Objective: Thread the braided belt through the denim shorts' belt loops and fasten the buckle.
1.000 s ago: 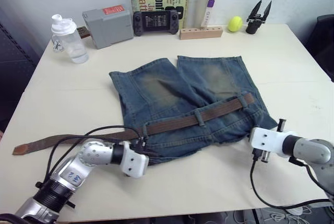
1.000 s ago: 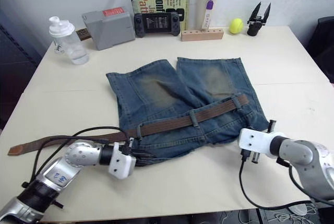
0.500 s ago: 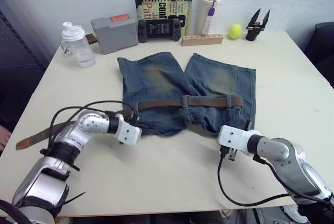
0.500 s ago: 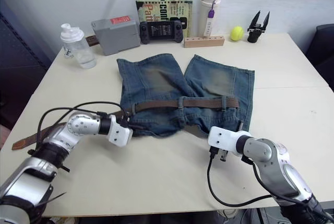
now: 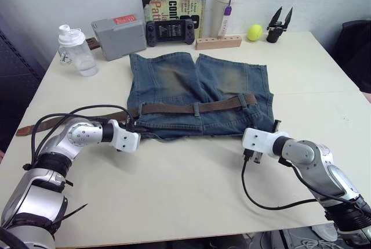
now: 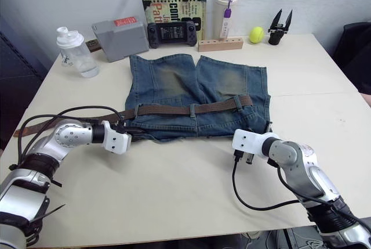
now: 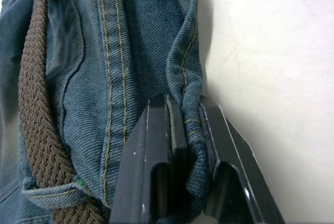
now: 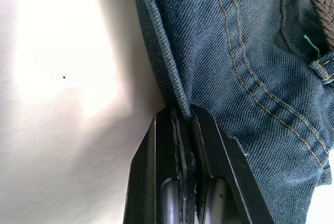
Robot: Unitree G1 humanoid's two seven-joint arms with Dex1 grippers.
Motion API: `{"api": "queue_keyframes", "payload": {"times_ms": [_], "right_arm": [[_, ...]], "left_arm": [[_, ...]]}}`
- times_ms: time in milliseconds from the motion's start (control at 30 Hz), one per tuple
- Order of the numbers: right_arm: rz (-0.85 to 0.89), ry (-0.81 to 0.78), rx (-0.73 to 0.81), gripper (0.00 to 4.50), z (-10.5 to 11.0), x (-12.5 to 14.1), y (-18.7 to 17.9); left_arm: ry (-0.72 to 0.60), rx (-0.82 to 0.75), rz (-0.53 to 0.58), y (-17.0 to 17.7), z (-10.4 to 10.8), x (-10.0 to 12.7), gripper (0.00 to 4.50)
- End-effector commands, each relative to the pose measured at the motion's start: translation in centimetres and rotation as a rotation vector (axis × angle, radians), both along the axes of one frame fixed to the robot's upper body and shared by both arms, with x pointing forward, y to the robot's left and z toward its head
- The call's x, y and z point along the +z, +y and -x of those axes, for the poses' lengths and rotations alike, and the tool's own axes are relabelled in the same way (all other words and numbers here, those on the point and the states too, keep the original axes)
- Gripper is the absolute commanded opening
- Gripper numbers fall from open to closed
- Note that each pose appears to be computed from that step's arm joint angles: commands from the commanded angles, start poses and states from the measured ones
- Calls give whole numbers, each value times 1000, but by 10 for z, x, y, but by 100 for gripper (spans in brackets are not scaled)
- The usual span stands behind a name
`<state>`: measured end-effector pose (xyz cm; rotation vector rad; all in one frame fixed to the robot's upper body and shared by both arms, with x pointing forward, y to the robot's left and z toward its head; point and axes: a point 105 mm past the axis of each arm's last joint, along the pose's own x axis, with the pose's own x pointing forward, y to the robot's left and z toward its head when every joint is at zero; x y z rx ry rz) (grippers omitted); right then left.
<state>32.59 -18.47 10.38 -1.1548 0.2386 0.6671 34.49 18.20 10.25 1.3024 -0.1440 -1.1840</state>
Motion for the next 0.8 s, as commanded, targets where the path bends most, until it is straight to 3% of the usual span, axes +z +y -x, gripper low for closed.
{"api": "queue_keyframes", "payload": {"times_ms": [33, 100, 200, 300, 433, 500, 600, 700, 800], "right_arm": [[35, 3, -69, 0, -5, -3, -19], [5, -6, -73, 0, -6, 1, -16], [-59, 24, -68, 106, -1, 5, -12], [-175, 61, -78, 253, 4, 24, -16], [-345, 102, -89, 437, 5, 62, -26], [-415, 125, -78, 437, 6, 79, -27], [-598, 116, -116, 437, -12, 116, -30], [-761, 103, -257, 437, -44, 132, -35], [-777, 111, -355, 437, -66, 127, -40]], "left_arm": [[100, 54, -65, 17, 11, -28, 103], [94, 52, -35, 14, 12, -24, 183], [81, 46, -16, 13, 14, -16, 302], [81, 39, 35, 11, 21, 8, 424], [170, 43, 133, 7, 38, 40, 426], [221, 52, 160, 8, 44, 50, 426], [386, 142, 292, 18, 40, 67, 426], [476, 257, 460, 30, 15, 81, 426], [525, 329, 567, 36, -8, 84, 426]]}}
